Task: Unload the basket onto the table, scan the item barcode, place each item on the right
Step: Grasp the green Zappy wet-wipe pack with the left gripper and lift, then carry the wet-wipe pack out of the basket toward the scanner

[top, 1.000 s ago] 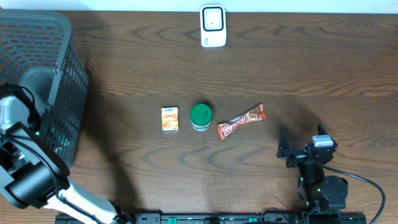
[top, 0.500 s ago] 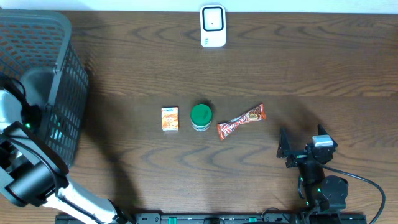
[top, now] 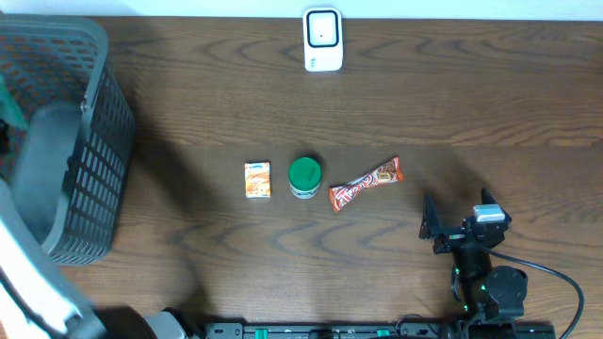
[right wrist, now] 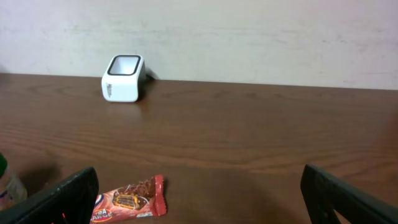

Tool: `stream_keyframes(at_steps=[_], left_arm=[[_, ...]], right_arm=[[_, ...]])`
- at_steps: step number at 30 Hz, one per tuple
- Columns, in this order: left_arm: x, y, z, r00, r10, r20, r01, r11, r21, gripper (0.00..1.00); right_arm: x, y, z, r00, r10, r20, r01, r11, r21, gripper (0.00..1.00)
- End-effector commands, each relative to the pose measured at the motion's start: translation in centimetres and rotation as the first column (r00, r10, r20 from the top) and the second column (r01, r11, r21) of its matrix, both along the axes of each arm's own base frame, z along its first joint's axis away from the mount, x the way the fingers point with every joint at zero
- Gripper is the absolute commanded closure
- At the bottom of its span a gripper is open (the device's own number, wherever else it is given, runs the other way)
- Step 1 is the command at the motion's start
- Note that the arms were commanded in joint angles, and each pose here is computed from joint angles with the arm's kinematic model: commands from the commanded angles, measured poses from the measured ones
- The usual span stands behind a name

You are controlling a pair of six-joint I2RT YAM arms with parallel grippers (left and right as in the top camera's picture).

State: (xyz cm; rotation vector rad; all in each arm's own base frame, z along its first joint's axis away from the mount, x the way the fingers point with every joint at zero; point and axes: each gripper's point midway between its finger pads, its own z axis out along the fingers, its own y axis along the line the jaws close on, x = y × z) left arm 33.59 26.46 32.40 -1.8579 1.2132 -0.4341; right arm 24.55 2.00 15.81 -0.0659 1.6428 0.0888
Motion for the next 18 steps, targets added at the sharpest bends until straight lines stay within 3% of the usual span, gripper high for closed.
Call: stream_keyframes(at_steps=[1,6,12,18], left_arm=[[0.0,-3.3,5.6,0.981,-0.123,0.147,0.115,0.991,0.066,0.55],[1.4,-10.4,8.4,0.903,-0.378,0.203,0.359,0.925,0.123,0.55],[5.3,-22.7,7.0,0.66,-0.734,0.158,0.721,0.678,0.141,0.55],[8.1,-33.0,2.6,0.425,-0.905,-0.029,0.891,0.413,0.187,0.55]], right_arm=[[0.0,-0.2,-0.1,1.0,-0.006,0.001,0.006,1.0,0.0,0.01],[0.0,-0.2,-0.1,1.0,-0.006,0.001,0.006,1.0,0.0,0.01],[0.0,-0.2,-0.1,1.0,-0.007,0.001,0.007,1.0,0.0,0.01],[0.0,-0.2,-0.1,1.0,-0.006,0.001,0.006,1.0,0.0,0.01]])
